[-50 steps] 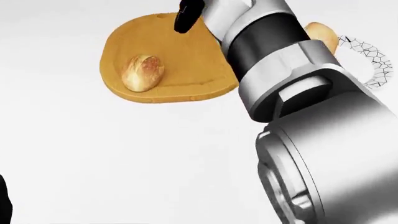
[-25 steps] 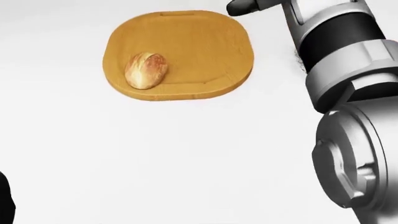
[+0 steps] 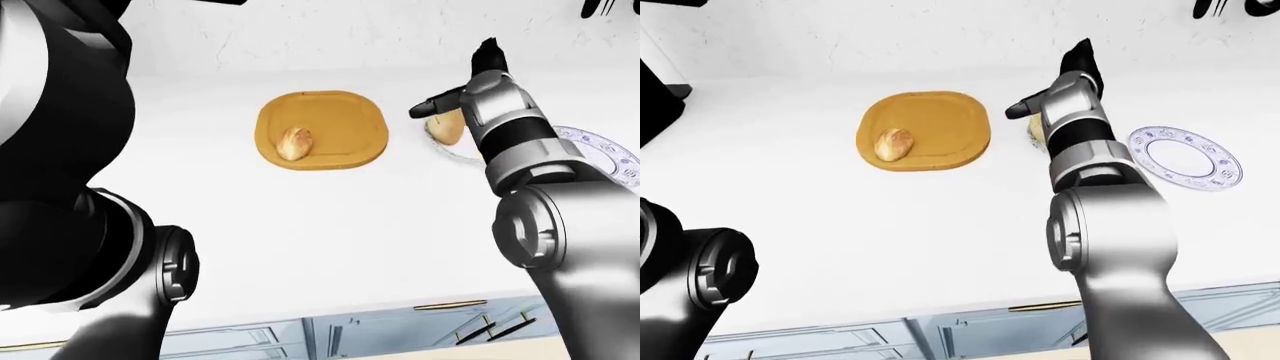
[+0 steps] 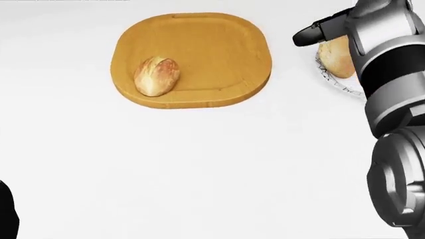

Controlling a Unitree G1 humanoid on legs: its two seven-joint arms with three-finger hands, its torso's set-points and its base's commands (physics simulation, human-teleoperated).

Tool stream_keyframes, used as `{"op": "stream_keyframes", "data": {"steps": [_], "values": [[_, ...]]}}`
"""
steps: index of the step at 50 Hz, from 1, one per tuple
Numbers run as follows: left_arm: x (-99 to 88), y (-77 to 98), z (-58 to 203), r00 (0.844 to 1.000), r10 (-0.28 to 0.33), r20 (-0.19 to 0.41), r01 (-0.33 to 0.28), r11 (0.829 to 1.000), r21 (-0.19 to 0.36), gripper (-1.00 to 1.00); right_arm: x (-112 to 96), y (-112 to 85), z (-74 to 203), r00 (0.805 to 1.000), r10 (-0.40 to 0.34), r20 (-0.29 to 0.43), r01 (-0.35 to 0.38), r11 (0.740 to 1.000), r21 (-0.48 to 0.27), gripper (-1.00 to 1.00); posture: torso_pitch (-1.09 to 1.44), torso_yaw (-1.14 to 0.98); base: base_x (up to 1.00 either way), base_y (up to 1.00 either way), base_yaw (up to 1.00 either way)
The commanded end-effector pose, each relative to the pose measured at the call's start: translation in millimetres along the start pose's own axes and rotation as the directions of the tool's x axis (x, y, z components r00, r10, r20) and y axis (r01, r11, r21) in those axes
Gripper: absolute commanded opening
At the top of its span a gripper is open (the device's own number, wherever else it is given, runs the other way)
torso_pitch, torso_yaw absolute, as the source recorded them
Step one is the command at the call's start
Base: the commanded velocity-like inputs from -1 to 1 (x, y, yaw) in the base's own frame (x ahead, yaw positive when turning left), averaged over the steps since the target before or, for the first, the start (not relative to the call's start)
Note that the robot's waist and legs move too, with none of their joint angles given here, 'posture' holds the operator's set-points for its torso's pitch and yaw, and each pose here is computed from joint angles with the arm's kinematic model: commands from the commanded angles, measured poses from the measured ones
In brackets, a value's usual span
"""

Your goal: Place all breads on the cutting board.

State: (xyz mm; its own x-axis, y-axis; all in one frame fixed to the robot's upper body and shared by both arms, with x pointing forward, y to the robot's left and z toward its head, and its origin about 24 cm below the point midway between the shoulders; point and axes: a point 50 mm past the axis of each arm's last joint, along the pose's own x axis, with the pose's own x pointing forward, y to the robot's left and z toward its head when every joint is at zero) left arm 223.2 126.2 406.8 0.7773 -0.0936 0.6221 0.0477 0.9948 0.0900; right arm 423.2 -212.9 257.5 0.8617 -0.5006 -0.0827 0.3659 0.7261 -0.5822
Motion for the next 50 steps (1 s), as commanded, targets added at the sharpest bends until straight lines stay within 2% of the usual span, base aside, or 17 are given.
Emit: {"op": "stream_keyframes", "data": {"steps": [1, 9, 13, 17, 22, 25, 36, 38, 43, 50], "values": [[0.0, 2.3, 10.8, 0.998, 0.014, 0.056, -0.014, 1.0, -0.008, 1.0, -2.8, -14.9, 21.4, 0.995, -0.044, 0.092, 0.043, 0.999, 0.008, 1.0, 0.0, 0.0, 0.0, 0.0, 0.0], [-0.2, 1.7, 10.1, 0.998, 0.013, 0.055, -0.013, 1.0, -0.007, 1.0, 3.5, -21.2, 7.5, 0.997, -0.033, 0.065, 0.033, 0.999, -0.003, 1.0, 0.0, 0.0, 0.0, 0.0, 0.0], [0.4, 2.4, 9.1, 0.998, 0.014, 0.055, -0.013, 1.0, -0.006, 1.0, 6.6, -26.1, 3.2, 0.997, -0.017, 0.082, 0.017, 1.0, -0.008, 1.0, 0.0, 0.0, 0.0, 0.0, 0.0], [-0.1, 1.6, 9.8, 0.998, 0.013, 0.055, -0.012, 1.0, -0.005, 1.0, 9.0, -30.4, 3.9, 0.989, 0.034, 0.145, -0.034, 0.999, -0.002, 1.0, 0.0, 0.0, 0.0, 0.0, 0.0], [0.5, 0.7, 8.9, 0.999, 0.01, 0.053, -0.01, 1.0, -0.003, 1.0, 11.9, -39.8, 0.4, 0.985, 0.063, 0.161, -0.064, 0.998, 0.005, 1.0, 0.0, 0.0, 0.0, 0.0, 0.0], [0.9, 0.1, 7.9, 0.999, 0.009, 0.051, -0.009, 1.0, -0.002, 1.0, 13.2, -38.9, -3.2, 0.977, 0.116, 0.177, -0.116, 0.993, -0.009, 1.0, 0.0, 0.0, 0.0, 0.0, 0.0], [1.1, -1.3, 6.7, 0.999, 0.005, 0.049, -0.005, 1.0, 0.0, 1.0, 14.3, -35.2, -8.6, 0.951, 0.221, 0.215, -0.206, 0.974, -0.093, 1.0, 0.0, 0.0, 0.0, 0.0, 0.0], [0.7, -1.5, 7.8, 0.999, 0.005, 0.051, -0.005, 1.0, 0.0, 1.0, 13.0, -32.4, -5.8, 0.935, 0.255, 0.248, -0.233, 0.966, -0.115, 1.0, 0.0, 0.0, 0.0, 0.0, 0.0], [0.6, -0.9, 7.7, 0.999, 0.005, 0.051, -0.005, 1.0, 0.0, 1.0, 12.7, -28.7, -6.5, 0.931, 0.263, 0.253, -0.238, 0.963, -0.124, 1.0, 0.0, 0.0, 0.0, 0.0, 0.0], [0.5, -1.5, 8.5, 0.999, 0.006, 0.051, -0.006, 1.0, 0.0, 1.0, 14.0, -24.6, -12.9, 0.937, 0.245, 0.247, -0.214, 0.966, -0.146, 1.0, 0.0, 0.0, 0.0, 0.0, 0.0]]}}
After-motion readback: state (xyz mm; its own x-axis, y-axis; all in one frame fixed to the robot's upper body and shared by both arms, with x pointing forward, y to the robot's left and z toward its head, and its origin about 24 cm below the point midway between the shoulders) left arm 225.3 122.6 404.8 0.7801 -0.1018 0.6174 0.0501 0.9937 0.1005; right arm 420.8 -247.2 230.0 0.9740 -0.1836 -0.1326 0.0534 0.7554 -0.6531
